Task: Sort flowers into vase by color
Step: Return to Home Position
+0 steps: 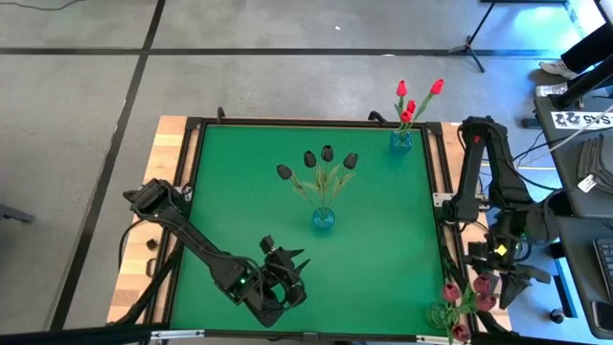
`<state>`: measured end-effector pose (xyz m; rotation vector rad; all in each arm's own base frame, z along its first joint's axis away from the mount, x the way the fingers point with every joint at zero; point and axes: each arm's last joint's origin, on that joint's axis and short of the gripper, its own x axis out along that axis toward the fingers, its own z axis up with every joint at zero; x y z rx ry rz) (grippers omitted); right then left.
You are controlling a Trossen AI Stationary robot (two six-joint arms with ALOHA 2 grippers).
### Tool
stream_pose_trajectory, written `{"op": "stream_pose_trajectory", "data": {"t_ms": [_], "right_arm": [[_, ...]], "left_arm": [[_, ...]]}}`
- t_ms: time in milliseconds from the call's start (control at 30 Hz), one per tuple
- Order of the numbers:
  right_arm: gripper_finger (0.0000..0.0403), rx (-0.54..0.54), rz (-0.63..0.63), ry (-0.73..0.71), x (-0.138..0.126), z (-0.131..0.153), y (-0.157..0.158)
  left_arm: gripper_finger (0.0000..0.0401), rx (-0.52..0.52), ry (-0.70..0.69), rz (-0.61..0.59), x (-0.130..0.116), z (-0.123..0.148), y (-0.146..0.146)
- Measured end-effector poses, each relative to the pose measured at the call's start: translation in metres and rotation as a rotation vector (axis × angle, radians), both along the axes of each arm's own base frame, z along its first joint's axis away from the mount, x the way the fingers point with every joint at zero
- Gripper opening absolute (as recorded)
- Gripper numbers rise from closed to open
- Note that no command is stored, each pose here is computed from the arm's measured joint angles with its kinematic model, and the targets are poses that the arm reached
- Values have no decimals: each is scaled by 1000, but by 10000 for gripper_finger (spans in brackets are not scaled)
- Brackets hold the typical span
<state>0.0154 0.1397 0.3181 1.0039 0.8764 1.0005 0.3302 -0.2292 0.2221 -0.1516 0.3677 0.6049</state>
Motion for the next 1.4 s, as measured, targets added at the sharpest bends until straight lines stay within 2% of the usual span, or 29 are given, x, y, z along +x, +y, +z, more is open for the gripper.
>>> {"op": "stream_pose_trajectory", "data": {"t_ms": [100, 300, 433, 600, 767, 933, 1133, 1400], "right_arm": [[205, 13, 3, -29, 0, 3, -7], [204, -35, 13, -86, -1, 1, -24], [204, -96, 33, -93, -2, -1, -26], [204, -118, 14, -93, -1, -3, -26], [204, -237, -19, -122, 0, -13, -29], [204, -380, -29, -67, -1, -27, -35], [204, -395, -19, 13, -2, -30, -37], [204, -493, -111, 14, 0, -38, -43]], "left_arm": [[133, 0, 0, 0, 0, 0, 0], [133, 1, 0, 0, 0, 0, 0], [133, 1, 0, 0, 0, 0, 0], [133, 1, 0, 0, 0, 0, 0], [133, 1, 0, 0, 0, 0, 0], [133, 1, 0, 0, 0, 0, 0], [133, 1, 0, 1, 0, 0, 0], [133, 1, 0, 1, 0, 0, 0]]}}
